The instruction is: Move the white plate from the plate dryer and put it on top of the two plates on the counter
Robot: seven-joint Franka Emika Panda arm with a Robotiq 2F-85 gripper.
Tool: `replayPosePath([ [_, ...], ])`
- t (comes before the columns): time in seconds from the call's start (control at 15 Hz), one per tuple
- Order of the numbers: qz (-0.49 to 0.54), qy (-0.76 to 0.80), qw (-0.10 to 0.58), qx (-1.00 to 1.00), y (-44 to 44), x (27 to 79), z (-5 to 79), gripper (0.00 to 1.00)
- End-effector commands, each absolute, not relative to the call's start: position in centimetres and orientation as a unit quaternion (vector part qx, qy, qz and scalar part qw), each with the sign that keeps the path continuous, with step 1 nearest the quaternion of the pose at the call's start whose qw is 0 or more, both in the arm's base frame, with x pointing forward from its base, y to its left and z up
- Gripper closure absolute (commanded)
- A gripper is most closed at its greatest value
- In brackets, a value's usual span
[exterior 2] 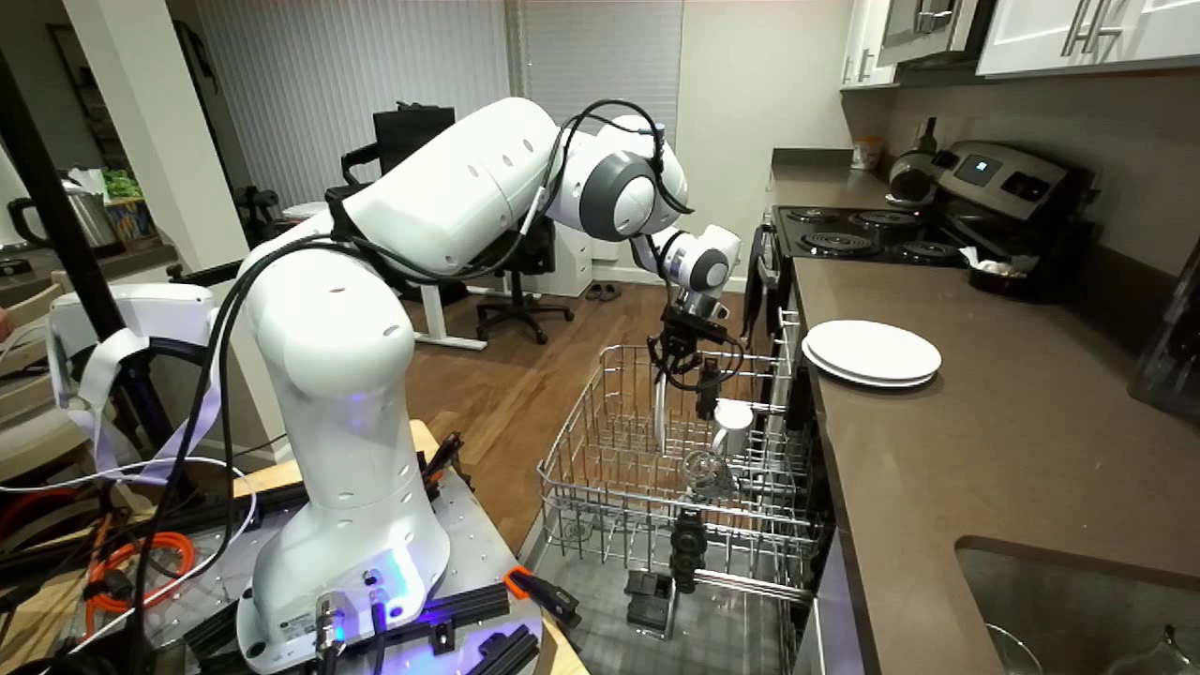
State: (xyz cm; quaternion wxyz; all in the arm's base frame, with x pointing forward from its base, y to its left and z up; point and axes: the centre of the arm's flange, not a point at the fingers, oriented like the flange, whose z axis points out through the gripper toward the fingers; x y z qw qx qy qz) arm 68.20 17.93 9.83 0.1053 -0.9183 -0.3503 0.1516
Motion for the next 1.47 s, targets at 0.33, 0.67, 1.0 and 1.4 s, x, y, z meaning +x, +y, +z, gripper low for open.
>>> replayPosePath([
  [0.33, 0.152, -0.35, 0.105, -0.918, 17.9, 68.2, 9.8, 0.86],
  [0.67, 0.148, -0.35, 0.105, -0.919, 17.8, 68.0, 10.2, 0.93],
  [1.0, 0.135, -0.347, 0.107, -0.922, 17.4, 67.7, 12.0, 0.93],
  [1.4, 0.118, -0.339, 0.103, -0.928, 17.0, 68.1, 14.8, 0.93],
])
